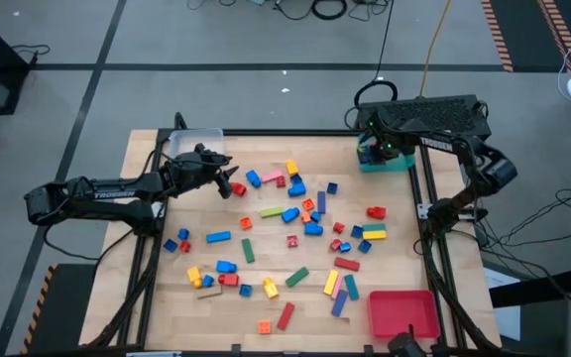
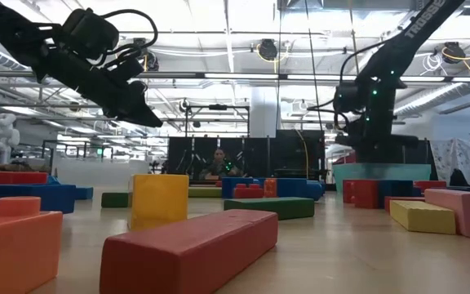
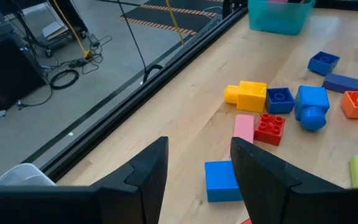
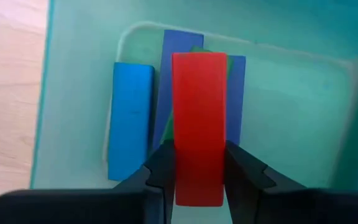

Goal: Sort blocks by size
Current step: Put the red block into the blue bin

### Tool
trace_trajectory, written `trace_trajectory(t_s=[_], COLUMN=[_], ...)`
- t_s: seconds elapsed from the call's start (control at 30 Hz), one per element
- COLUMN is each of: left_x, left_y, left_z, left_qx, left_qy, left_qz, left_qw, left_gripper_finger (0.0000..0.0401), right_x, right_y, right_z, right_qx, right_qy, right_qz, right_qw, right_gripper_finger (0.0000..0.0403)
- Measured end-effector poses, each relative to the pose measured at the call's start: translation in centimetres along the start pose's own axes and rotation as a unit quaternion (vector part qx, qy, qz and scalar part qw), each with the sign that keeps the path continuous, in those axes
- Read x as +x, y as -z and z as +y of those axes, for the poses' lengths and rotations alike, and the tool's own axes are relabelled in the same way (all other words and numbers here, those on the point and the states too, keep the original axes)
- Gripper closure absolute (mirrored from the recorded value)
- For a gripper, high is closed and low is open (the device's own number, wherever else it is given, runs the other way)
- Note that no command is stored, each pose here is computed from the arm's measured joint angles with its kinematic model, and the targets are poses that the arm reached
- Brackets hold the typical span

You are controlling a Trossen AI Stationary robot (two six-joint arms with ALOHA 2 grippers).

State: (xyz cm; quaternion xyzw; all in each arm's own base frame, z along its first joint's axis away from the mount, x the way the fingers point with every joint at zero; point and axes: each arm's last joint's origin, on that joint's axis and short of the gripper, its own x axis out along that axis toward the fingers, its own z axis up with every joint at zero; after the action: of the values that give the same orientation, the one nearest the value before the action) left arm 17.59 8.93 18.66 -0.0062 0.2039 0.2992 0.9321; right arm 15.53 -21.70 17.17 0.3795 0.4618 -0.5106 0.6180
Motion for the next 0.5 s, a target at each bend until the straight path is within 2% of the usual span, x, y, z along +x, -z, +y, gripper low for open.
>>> trace_trajectory(t_s=[0.2,0.5], left_x=[0.0,0.0], left_y=[0.0,0.03], left_z=[0.0,-0.01], left_qx=[0.0,0.0], left_qy=[0.0,0.0], left_qz=[0.0,0.002], left_qw=[1.0,1.0], left_gripper_finger=[0.0224,0.0224], right_x=[-0.03,-0.03], right_y=[-0.14,-0.11], right_z=[0.07,0.05], right_qx=[0.001,0.005], right_qy=[-0.004,-0.002], right_qz=[-0.008,-0.007], right_qw=[1.0,1.0], right_gripper_finger=[0.0306,0.027])
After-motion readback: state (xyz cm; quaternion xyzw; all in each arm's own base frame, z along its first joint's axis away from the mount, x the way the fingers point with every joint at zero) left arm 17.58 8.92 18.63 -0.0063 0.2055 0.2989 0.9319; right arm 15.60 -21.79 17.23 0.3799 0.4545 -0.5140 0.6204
